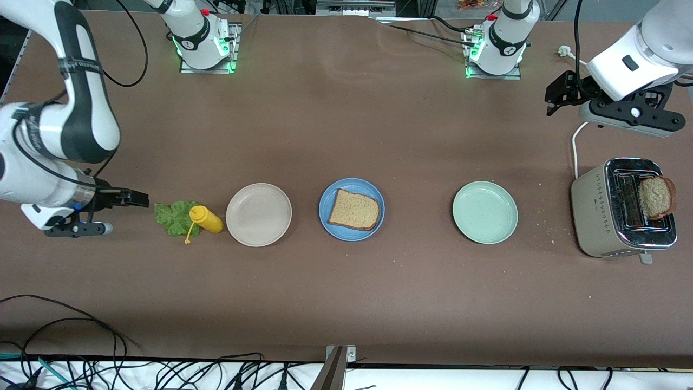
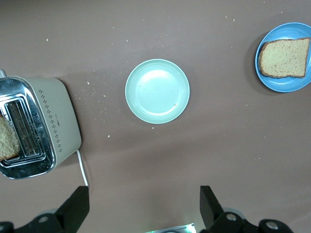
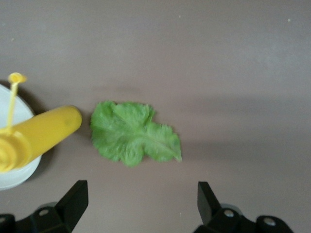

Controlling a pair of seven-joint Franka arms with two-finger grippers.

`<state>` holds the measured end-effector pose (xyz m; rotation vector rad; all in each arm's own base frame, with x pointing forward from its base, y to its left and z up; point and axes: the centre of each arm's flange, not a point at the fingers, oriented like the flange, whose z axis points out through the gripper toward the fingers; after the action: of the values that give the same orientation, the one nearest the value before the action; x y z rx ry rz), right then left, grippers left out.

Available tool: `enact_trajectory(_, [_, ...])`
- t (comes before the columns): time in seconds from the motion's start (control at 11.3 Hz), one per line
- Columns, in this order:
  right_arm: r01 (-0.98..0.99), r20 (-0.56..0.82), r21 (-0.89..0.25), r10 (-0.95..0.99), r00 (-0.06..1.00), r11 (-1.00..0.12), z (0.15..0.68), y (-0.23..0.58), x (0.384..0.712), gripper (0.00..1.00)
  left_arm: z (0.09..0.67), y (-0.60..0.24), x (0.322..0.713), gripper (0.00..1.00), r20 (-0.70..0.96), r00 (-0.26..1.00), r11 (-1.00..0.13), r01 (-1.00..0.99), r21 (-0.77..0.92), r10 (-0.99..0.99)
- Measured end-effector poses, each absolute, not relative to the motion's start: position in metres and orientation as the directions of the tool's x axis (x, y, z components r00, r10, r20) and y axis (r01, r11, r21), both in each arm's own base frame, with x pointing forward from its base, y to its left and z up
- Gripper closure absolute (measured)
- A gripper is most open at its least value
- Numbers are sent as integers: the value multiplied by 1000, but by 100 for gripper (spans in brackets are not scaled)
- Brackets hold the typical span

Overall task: Make sandwich in blue plate with both arms
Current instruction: 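Lower the right gripper onto the green lettuce leaf and grasp it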

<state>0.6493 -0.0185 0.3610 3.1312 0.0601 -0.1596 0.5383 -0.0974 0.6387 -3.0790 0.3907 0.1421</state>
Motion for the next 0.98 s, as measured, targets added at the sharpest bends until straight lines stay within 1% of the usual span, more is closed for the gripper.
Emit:
enact_trajectory(0.18, [39,-33,12,39,999,-999,312,-20,638,0,637,-96,531,0,-97,965,-969,-247,-27,-243])
enact_trajectory(0.35, [65,-21,14,64,998,-998,270,-19,616,0,633,-98,525,0,-102,964,-968,-248,-31,-244])
enact_trajectory(0.53, [82,-24,15,82,996,-997,249,-19,604,0,631,-92,525,0,-107,967,-971,-237,-31,-232])
enact_trajectory(0.98, [107,47,35,109,993,-994,203,-20,609,0,627,-83,526,0,-116,969,-975,-222,-30,-217])
